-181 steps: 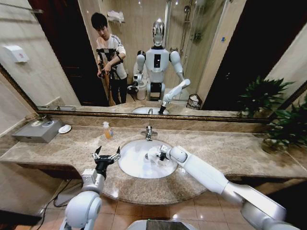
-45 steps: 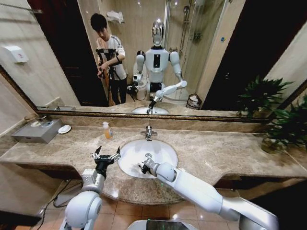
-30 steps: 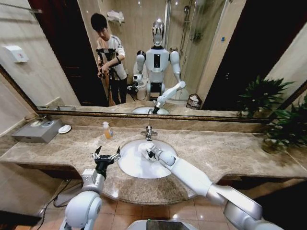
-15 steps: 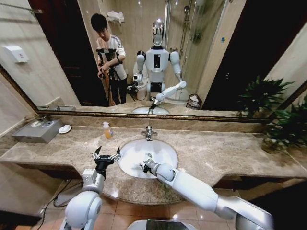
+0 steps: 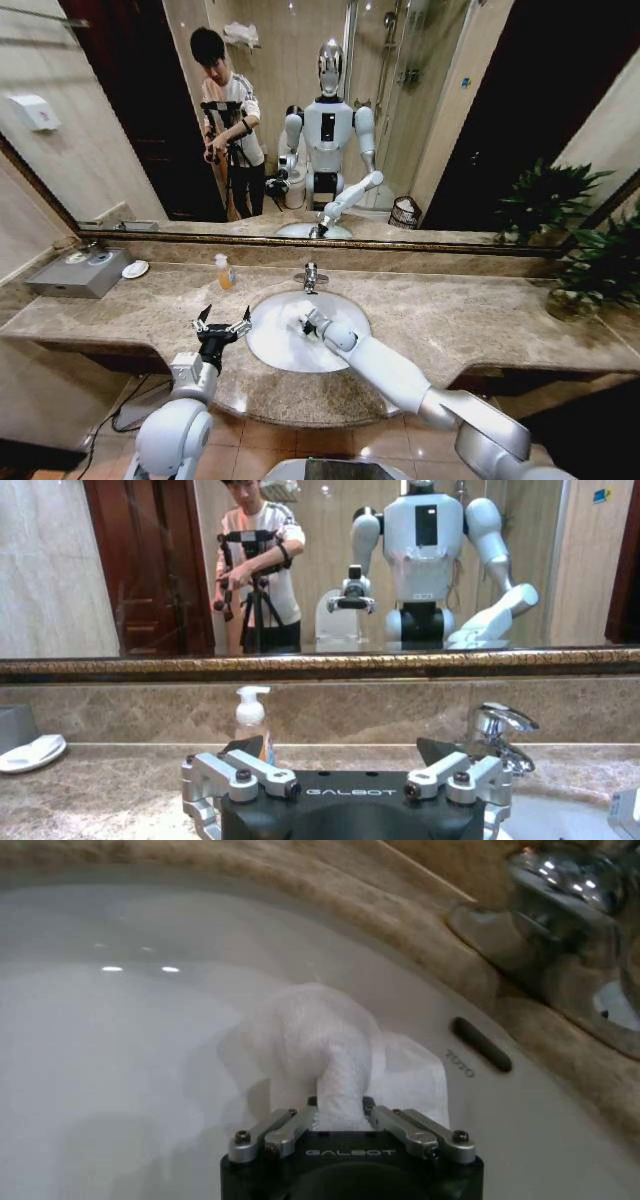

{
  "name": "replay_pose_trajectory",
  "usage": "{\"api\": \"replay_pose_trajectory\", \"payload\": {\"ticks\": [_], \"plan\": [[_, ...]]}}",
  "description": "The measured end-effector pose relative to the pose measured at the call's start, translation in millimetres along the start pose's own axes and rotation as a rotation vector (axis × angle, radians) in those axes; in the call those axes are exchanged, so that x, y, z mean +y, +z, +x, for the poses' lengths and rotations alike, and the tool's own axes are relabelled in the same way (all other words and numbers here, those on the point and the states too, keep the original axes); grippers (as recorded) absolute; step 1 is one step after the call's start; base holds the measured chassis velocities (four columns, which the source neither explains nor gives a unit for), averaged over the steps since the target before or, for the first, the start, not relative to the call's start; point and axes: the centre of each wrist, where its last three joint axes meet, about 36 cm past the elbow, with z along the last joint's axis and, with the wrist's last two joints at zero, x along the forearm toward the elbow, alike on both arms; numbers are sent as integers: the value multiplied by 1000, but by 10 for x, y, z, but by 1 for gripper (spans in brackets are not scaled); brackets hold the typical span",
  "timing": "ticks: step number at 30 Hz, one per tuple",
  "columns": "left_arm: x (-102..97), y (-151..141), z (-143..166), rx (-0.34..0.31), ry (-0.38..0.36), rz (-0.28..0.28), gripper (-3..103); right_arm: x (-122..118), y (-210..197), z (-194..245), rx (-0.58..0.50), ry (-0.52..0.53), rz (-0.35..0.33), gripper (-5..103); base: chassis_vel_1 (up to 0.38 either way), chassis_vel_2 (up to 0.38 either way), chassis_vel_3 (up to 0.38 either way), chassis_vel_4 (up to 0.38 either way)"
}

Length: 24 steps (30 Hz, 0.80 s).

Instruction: Pick up the towel from the sink counter and wipe the mirror surface.

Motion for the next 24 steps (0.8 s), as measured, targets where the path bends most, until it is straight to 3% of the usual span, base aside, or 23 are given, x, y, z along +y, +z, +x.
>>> {"api": "replay_pose_trajectory", "payload": {"ticks": [8, 15, 24], "plan": [[0, 0, 0, 0, 0, 0, 100, 572, 35, 313, -1, -158, -3, 12, 0, 0, 0, 0], [0, 0, 0, 0, 0, 0, 100, 625, -22, 480, 9, -196, 15, 12, 0, 0, 0, 0], [0, 0, 0, 0, 0, 0, 100, 485, -288, 47, -61, -87, -22, 12, 0, 0, 0, 0]]}}
